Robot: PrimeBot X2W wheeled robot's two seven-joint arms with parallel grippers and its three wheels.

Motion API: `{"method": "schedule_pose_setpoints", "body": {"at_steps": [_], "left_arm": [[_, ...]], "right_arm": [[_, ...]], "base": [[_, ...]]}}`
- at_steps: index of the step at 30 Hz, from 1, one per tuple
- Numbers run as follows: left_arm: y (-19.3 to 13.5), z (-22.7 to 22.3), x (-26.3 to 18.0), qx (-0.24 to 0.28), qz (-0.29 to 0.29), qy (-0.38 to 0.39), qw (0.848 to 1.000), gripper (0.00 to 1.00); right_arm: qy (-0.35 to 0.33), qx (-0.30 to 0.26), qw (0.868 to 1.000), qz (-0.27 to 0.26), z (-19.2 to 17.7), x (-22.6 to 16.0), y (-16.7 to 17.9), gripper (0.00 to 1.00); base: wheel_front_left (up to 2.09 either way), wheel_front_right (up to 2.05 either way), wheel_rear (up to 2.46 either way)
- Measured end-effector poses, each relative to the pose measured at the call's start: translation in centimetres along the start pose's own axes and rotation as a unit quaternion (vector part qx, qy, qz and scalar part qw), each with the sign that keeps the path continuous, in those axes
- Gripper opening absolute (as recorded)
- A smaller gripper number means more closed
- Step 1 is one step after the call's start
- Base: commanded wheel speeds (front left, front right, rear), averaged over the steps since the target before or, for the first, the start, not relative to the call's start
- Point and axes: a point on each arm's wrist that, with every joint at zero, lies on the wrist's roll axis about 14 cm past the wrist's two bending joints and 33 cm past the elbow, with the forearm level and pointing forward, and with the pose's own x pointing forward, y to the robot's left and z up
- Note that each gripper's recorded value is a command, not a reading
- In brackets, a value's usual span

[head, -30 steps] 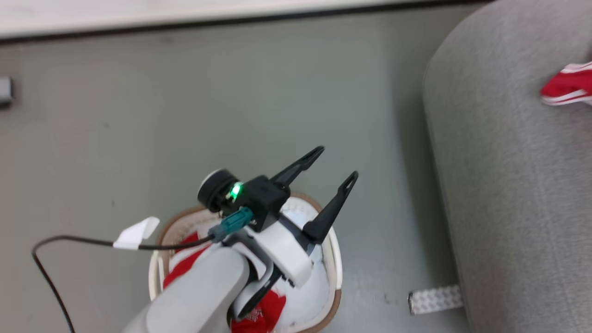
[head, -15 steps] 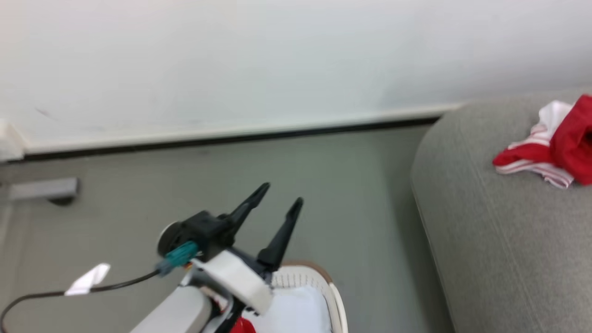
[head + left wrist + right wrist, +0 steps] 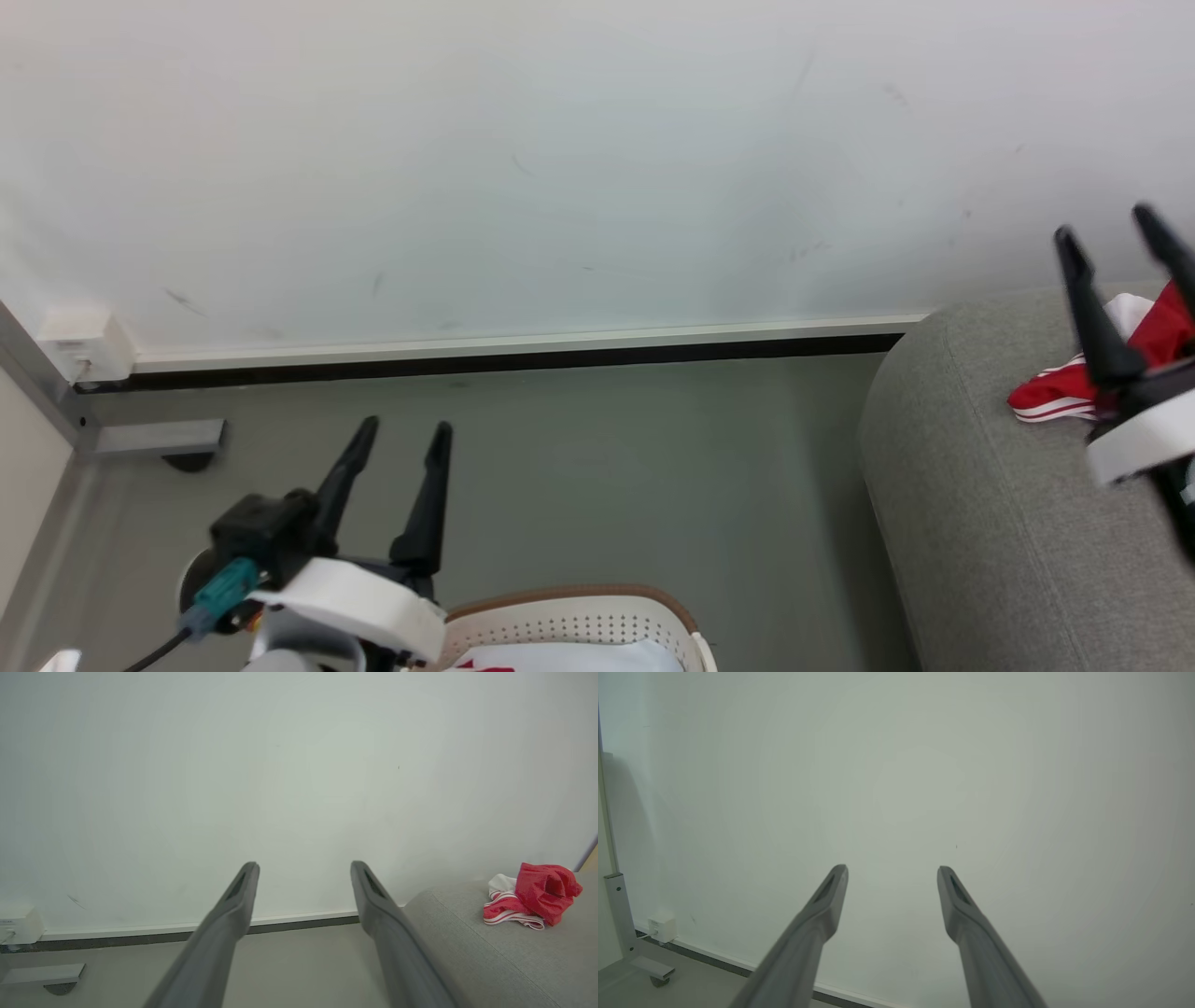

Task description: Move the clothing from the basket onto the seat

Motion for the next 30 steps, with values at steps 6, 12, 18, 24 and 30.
{"method": "schedule_pose_setpoints", "body": {"at_steps": [6,12,18,24,30], "left_arm": [[3.5,0.4,-1.6,-0.018,0.077,-0.010,0.997,1.00],[5.5,-0.7,-3.2,-0.027,0.121,0.001,0.992,1.00],[5.8,-1.4,-3.9,-0.023,0.138,0.001,0.990,1.00],[5.8,-2.6,-4.7,0.003,0.139,0.014,0.990,1.00],[5.9,-3.0,-4.9,0.001,0.143,0.014,0.990,1.00]], "right_arm": [[-0.010,0.073,0.997,0.005,-2.7,-2.9,4.8,1.00],[0.009,0.104,0.994,-0.018,-5.6,-6.0,7.1,1.00],[0.033,0.115,0.991,-0.053,-8.4,-7.8,7.3,1.00],[0.041,0.107,0.992,-0.061,-9.3,-8.4,7.8,1.00],[0.044,0.114,0.991,-0.062,-9.7,-8.4,8.4,1.00]], "base": [[0.00,0.00,0.00],[0.00,0.00,0.00],[0.00,0.00,0.00],[0.00,0.00,0.00],[0.00,0.00,0.00]]}}
